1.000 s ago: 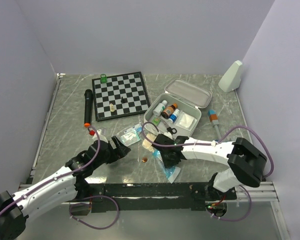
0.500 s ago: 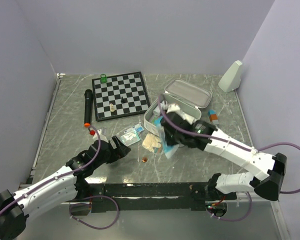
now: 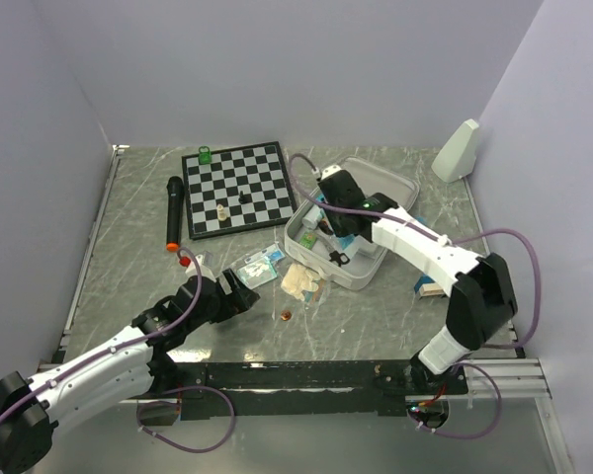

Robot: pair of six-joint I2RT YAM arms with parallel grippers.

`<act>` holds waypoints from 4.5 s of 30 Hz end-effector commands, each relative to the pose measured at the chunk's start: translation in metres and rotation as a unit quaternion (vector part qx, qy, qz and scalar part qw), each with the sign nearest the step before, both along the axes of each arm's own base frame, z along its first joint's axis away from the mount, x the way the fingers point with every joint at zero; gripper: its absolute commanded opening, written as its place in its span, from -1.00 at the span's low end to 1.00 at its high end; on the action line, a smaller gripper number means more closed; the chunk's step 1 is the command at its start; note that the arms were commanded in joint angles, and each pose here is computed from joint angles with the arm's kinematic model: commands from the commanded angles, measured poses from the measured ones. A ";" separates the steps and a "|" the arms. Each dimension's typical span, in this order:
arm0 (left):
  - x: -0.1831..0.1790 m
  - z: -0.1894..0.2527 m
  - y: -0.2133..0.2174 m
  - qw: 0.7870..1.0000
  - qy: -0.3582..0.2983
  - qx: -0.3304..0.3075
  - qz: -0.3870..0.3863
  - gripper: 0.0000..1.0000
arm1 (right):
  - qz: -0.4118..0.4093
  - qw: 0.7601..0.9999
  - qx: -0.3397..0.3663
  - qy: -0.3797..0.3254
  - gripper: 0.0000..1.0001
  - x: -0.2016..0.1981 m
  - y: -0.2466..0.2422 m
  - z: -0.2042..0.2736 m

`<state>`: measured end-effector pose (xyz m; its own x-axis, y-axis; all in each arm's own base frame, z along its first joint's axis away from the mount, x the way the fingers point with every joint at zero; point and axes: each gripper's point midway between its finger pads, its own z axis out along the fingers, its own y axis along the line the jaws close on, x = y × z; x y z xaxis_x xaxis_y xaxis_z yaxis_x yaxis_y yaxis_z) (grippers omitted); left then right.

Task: Organize the medicine kit
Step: Place the medical item at the medicine box, then pick up the medical item at the center of the board.

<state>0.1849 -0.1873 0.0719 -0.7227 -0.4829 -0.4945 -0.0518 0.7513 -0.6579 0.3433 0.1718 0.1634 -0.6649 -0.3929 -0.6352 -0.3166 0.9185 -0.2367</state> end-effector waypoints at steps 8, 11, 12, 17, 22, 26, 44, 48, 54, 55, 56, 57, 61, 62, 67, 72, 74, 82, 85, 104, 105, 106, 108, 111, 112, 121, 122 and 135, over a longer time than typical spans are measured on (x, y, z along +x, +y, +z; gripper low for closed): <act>0.009 0.015 -0.004 0.999 -0.031 -0.003 -0.005 0.80 | 0.114 0.993 -0.036 0.012 -0.54 0.023 0.030 -0.041; 0.009 0.013 -0.002 0.999 -0.032 0.002 -0.005 0.81 | 0.114 0.992 -0.056 0.016 -0.53 0.024 0.025 -0.058; 0.009 0.014 -0.002 0.999 -0.034 0.004 -0.004 0.81 | 0.114 0.991 -0.063 0.014 -0.53 0.025 0.024 -0.062; 0.010 0.016 0.001 0.999 -0.038 0.009 -0.001 0.81 | 0.130 0.989 -0.059 0.033 -0.54 0.021 0.031 -0.076; 0.009 0.013 0.002 0.999 -0.037 0.006 0.001 0.81 | 0.146 0.986 -0.055 0.062 -0.53 0.006 0.047 -0.087; 0.007 0.010 0.002 0.999 -0.032 0.008 -0.002 0.81 | 0.147 0.985 -0.037 0.083 -0.40 -0.006 0.056 -0.092; 0.016 0.019 0.005 0.999 -0.042 0.012 0.019 0.82 | 0.020 0.989 0.103 -0.103 1.00 -0.011 0.037 0.053; 0.032 0.023 0.008 0.997 -0.050 0.042 0.041 0.83 | 0.036 0.984 0.136 -0.111 1.00 -0.045 0.043 0.060; 0.069 0.012 0.015 0.990 -0.011 0.117 0.079 0.80 | 0.066 0.984 0.145 -0.085 0.97 -0.100 0.052 0.033; 0.073 0.009 0.014 0.990 -0.005 0.120 0.079 0.78 | 0.066 0.983 0.152 -0.079 0.97 -0.109 0.052 0.028; 0.076 0.008 0.012 0.989 -0.001 0.122 0.079 0.77 | 0.063 0.982 0.162 -0.077 0.96 -0.114 0.050 0.027; 0.080 0.008 0.011 0.989 0.000 0.123 0.079 0.76 | 0.063 0.981 0.166 -0.074 0.96 -0.121 0.049 0.022; 0.090 0.013 0.001 0.990 -0.008 0.119 0.069 0.75 | 0.055 0.972 0.218 -0.062 0.94 -0.143 0.039 0.009; 0.092 0.012 0.000 0.990 -0.007 0.120 0.069 0.75 | 0.060 0.971 0.225 -0.054 0.94 -0.148 0.039 -0.001; 0.094 0.018 -0.007 0.992 -0.007 0.112 0.060 0.75 | 0.028 0.976 0.209 -0.045 0.93 -0.152 0.023 -0.023; 0.082 0.027 -0.020 0.998 -0.017 0.060 0.026 0.72 | 0.028 0.976 0.210 -0.055 0.93 -0.150 0.022 -0.017; 0.071 0.022 -0.031 0.999 -0.003 0.039 0.003 0.68 | 0.038 0.975 0.213 -0.059 0.93 -0.148 0.026 -0.012; 0.007 0.004 -0.108 0.989 0.003 0.086 -0.117 0.64 | 0.050 0.974 0.219 -0.037 0.90 -0.155 0.033 -0.015; 0.005 -0.006 -0.110 0.987 0.011 0.109 -0.117 0.55 | 0.048 0.972 0.226 -0.041 0.89 -0.156 0.030 -0.008; -0.005 -0.048 -0.105 0.948 0.031 0.288 -0.129 0.31 | 0.017 0.974 0.219 -0.056 0.87 -0.167 -0.006 0.000; -0.006 -0.049 -0.105 0.948 0.031 0.290 -0.131 0.30 | 0.016 0.974 0.218 -0.055 0.87 -0.168 -0.006 -0.001; -0.007 -0.050 -0.104 0.947 0.033 0.292 -0.132 0.29 | 0.015 0.974 0.218 -0.055 0.87 -0.168 -0.006 -0.001; -0.008 -0.053 -0.104 0.945 0.035 0.296 -0.135 0.23 | 0.014 0.974 0.219 -0.053 0.87 -0.168 -0.007 -0.003; -0.011 -0.054 -0.105 0.943 0.036 0.301 -0.139 0.10 | 0.013 0.974 0.219 -0.054 0.87 -0.169 -0.008 -0.003; -0.012 -0.054 -0.105 0.942 0.036 0.304 -0.140 0.08 | 0.012 0.974 0.218 -0.055 0.87 -0.169 -0.009 -0.002; -0.018 -0.063 -0.100 0.920 0.041 0.362 -0.145 0.01 | 0.009 0.974 0.219 -0.063 0.86 -0.168 -0.013 0.002; -0.019 -0.066 -0.100 0.918 0.042 0.367 -0.148 0.00 | 0.009 0.974 0.218 -0.064 0.86 -0.168 -0.013 0.003; -0.030 -0.075 -0.102 0.906 0.049 0.390 -0.157 -0.25 | 0.004 0.973 0.220 -0.072 0.86 -0.170 -0.022 0.005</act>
<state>0.1737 -0.3046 0.0192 -0.7839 0.1591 -0.6001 0.1968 0.9804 0.0029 0.1705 0.1514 0.1569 -0.5724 -0.0966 -0.8143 -0.3329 0.9349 0.1232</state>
